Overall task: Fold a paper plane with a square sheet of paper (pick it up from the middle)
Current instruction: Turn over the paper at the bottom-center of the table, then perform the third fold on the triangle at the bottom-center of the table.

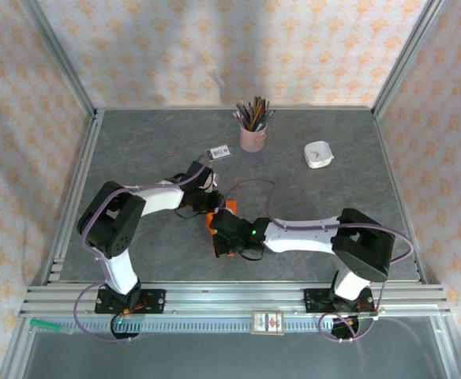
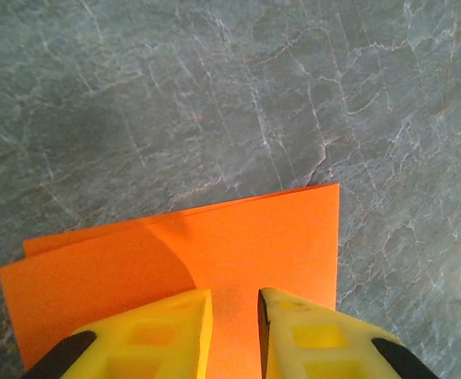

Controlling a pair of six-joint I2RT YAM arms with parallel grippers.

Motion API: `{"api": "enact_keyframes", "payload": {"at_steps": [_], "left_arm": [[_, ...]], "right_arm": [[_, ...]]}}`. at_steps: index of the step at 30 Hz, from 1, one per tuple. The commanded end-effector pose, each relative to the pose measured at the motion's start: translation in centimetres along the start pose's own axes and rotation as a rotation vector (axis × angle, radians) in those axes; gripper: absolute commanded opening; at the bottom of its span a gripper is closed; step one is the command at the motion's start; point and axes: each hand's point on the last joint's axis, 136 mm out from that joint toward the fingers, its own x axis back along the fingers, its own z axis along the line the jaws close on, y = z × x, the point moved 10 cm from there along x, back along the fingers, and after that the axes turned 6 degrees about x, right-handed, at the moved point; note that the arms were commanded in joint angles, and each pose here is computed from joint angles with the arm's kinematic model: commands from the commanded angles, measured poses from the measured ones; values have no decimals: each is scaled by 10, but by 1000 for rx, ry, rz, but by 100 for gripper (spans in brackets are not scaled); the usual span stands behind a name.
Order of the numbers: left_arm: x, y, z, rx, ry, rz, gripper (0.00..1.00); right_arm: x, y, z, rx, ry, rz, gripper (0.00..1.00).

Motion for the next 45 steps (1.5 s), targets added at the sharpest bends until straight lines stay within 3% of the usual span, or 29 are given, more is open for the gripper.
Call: {"api": "enact_keyframes", "payload": {"at_steps": [1, 13, 25, 45], "left_arm": [[-9, -9, 6, -28, 42, 46, 27], [-11, -17, 14, -1, 48, 42, 27], [-5, -25, 17, 28, 44, 37, 27], [7, -28, 12, 56, 13, 16, 28]], "right_arm": [[-1, 7, -6, 0, 11, -11, 6], [2, 11, -18, 48, 24, 8, 5], [4, 15, -25, 266, -104, 32, 5], [15, 18, -25, 481, -106, -2, 5]]}}
